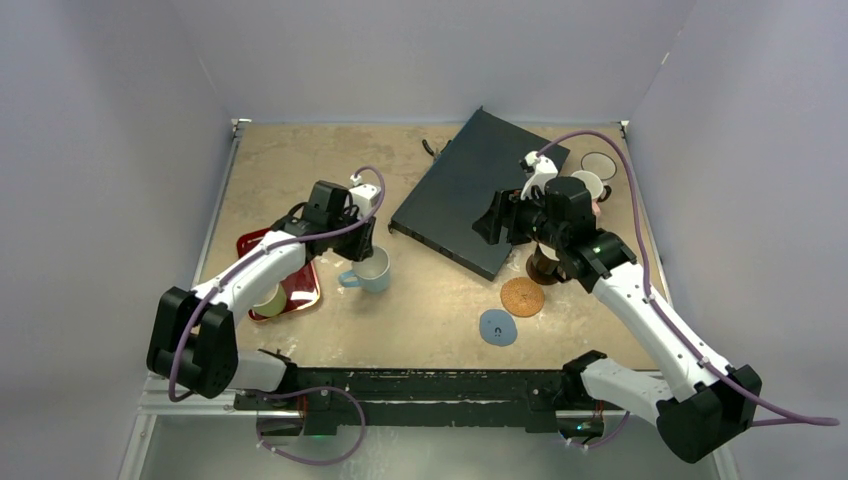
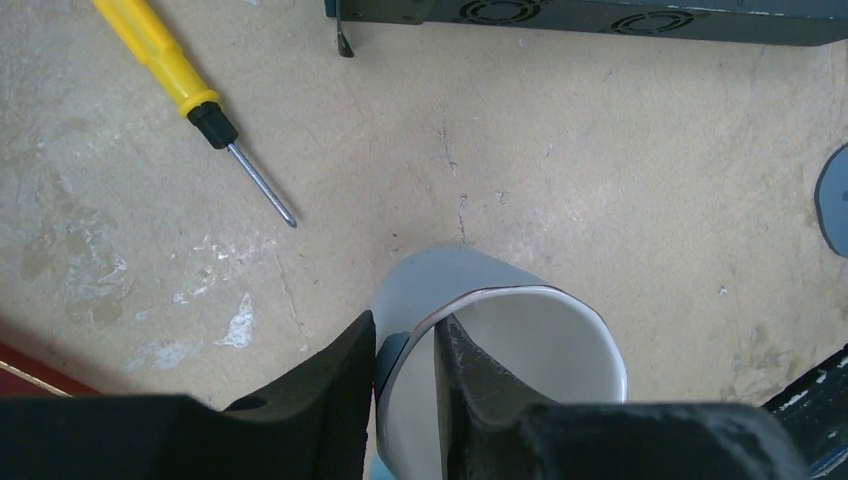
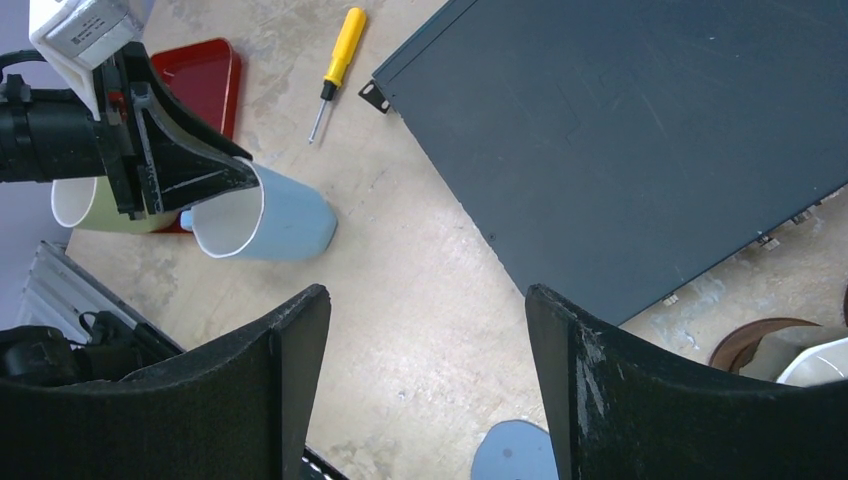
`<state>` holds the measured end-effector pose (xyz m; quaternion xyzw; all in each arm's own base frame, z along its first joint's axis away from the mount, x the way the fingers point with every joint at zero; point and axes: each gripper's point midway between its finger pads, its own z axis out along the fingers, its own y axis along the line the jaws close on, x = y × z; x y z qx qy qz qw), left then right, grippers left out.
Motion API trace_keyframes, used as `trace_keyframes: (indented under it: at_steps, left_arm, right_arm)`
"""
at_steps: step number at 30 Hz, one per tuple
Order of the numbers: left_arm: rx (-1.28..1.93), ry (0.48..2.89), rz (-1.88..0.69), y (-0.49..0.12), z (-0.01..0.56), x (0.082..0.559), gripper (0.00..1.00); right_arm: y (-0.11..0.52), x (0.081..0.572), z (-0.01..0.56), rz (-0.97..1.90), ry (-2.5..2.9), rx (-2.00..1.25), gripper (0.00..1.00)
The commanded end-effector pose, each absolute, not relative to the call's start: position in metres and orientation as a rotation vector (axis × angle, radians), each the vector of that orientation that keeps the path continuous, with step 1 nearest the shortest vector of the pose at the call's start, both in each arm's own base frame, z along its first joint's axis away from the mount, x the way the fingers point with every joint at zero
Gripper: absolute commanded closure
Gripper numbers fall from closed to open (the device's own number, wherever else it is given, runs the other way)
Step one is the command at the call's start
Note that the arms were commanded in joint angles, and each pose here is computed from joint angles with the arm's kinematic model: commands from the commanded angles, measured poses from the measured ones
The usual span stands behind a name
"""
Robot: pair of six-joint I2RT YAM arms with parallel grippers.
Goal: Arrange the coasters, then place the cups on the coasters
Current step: Place the cup on the coaster.
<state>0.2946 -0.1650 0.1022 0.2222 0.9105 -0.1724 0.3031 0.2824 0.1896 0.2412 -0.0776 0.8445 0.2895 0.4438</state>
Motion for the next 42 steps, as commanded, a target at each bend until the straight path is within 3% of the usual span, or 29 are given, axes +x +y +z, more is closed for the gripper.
trace_keyframes:
  at_steps: [1, 9, 16, 24, 42]
  left_arm:
    - [0.615, 2.377, -0.504, -0.172, 0.105, 0.295, 0.8]
    - [0.448, 2.386, -0.529, -0.173, 0.116, 0.293, 1.0]
    - [-0.133, 2.358, -0.407, -0.157, 0.132, 0.289, 1.0]
    - [-0.545, 2.268, -0.43, -0.176, 0.137, 0.274, 1.0]
    - [-0.714, 2.292, -0.43, -0.198, 0.116, 0.265, 1.0]
  right_arm:
    - [0.195, 0.28, 0.242, 0.741, 2.083, -0.232, 0.26]
    - [0.192, 0.281, 0.24, 0.723, 2.091, -0.215, 0.26]
    - [0.193, 0.287, 0.234, 0.691, 2.109, -0.172, 0.28]
    - [0.209, 0.286, 0.235, 0.638, 2.124, -0.176, 0.29]
    - [0.329, 0.256, 0.21, 0.641, 2.185, -0.409, 0.34]
